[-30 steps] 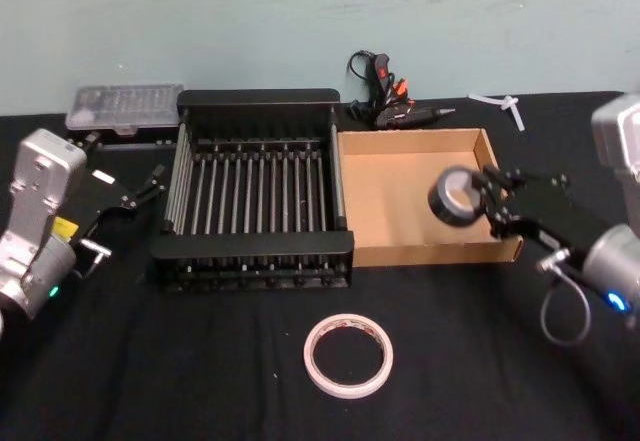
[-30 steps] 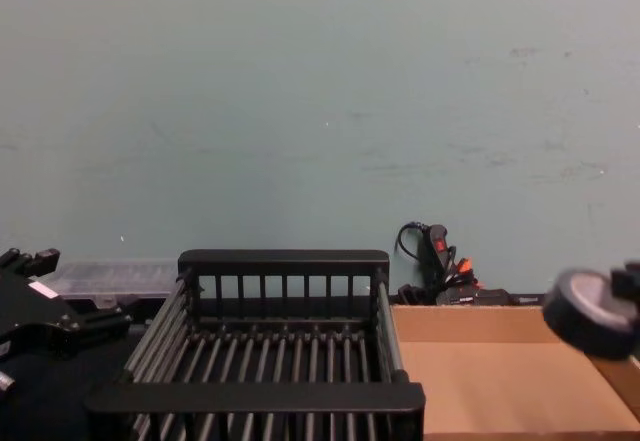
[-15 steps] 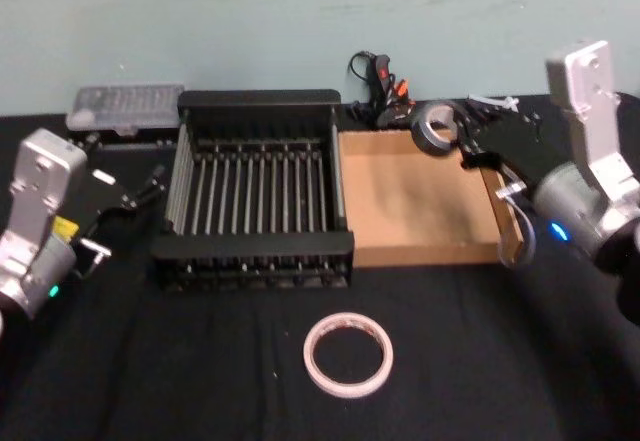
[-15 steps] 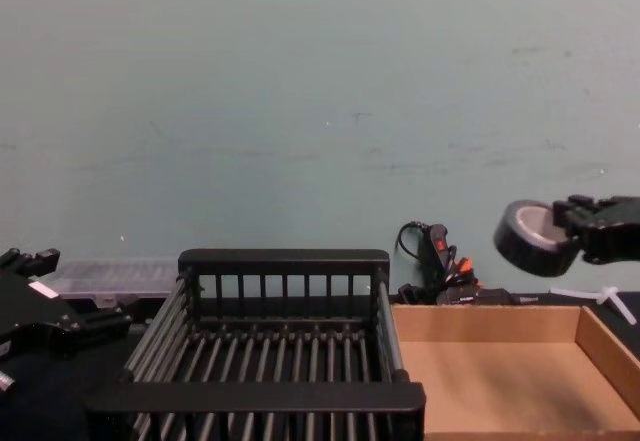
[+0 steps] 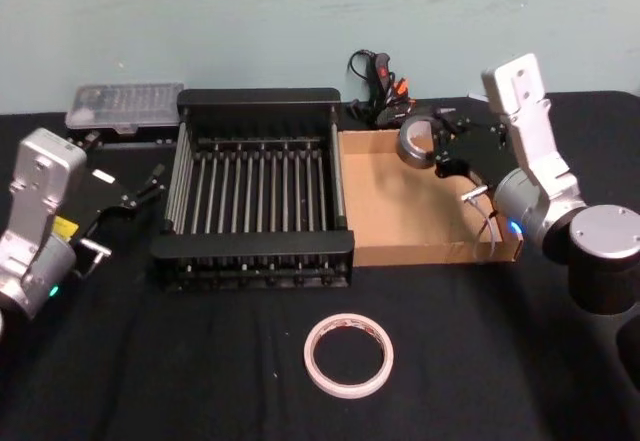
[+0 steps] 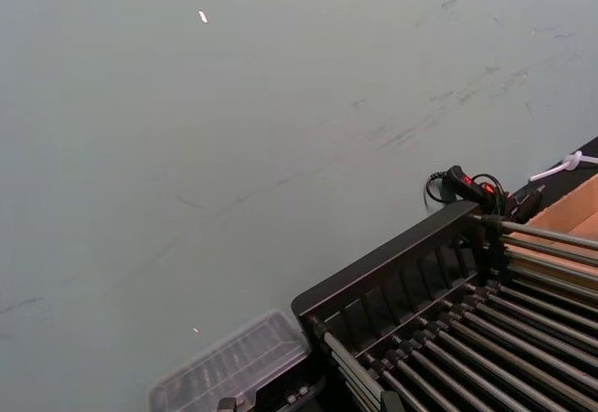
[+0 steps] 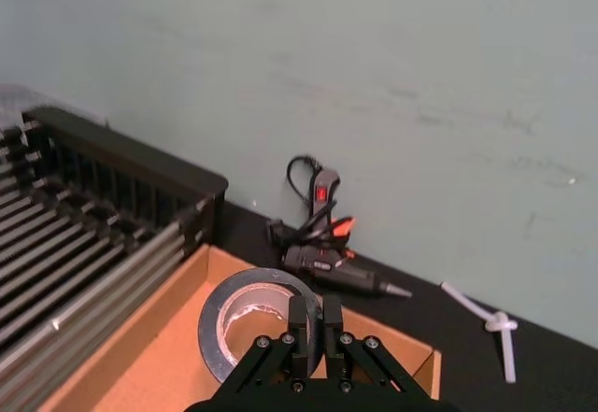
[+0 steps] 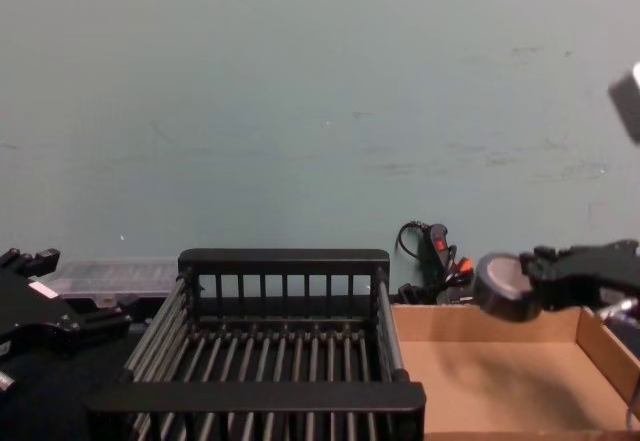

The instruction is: Pick up the white tape and place it into the black box , Pick up the silver tape and place it into the brown box.

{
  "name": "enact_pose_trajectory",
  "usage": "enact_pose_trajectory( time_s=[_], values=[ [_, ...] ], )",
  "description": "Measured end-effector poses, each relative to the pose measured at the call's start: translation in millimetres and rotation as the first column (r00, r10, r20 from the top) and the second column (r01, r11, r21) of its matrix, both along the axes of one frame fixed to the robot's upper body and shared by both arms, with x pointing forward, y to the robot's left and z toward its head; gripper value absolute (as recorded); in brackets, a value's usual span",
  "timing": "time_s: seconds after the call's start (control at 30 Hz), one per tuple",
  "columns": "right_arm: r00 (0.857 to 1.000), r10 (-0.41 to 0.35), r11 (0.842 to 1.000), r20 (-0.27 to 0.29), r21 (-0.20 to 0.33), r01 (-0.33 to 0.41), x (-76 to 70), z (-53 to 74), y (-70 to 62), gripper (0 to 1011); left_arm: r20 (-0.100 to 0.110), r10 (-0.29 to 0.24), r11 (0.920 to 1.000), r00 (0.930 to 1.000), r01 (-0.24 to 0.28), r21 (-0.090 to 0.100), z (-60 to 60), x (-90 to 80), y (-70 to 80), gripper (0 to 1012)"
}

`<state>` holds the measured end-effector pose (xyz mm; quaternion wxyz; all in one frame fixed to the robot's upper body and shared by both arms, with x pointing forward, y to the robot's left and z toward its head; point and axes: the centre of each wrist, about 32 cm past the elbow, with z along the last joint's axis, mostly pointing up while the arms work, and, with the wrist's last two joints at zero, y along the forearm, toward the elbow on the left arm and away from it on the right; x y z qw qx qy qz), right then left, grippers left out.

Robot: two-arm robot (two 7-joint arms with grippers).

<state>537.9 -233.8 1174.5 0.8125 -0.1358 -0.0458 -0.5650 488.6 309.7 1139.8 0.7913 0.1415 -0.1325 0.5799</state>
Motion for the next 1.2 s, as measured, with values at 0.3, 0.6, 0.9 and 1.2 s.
enact_pose_trajectory(
  time_s=[0.3,0.6,0.9,1.2],
  values=[
    [0.999,-0.001,0.999,-0.041,-0.052,-0.001,5.2,-14.5,2.7,104,0.0,0.0,1.0,1.0,0.0,0.0,0.0,0.0,0.0,1001],
    [0.998,0.002,0.997,-0.055,-0.076,-0.007,5.6,-17.6,3.5,104,0.0,0.0,1.0,1.0,0.0,0.0,0.0,0.0,0.0,1001],
    [0.999,0.002,0.997,-0.054,-0.072,-0.006,5.8,-17.1,3.6,202,0.0,0.0,1.0,1.0,0.0,0.0,0.0,0.0,0.0,1001],
    [0.999,0.001,0.998,-0.053,-0.069,-0.005,5.9,-16.8,3.4,466,0.0,0.0,1.0,1.0,0.0,0.0,0.0,0.0,0.0,1001]
  ],
)
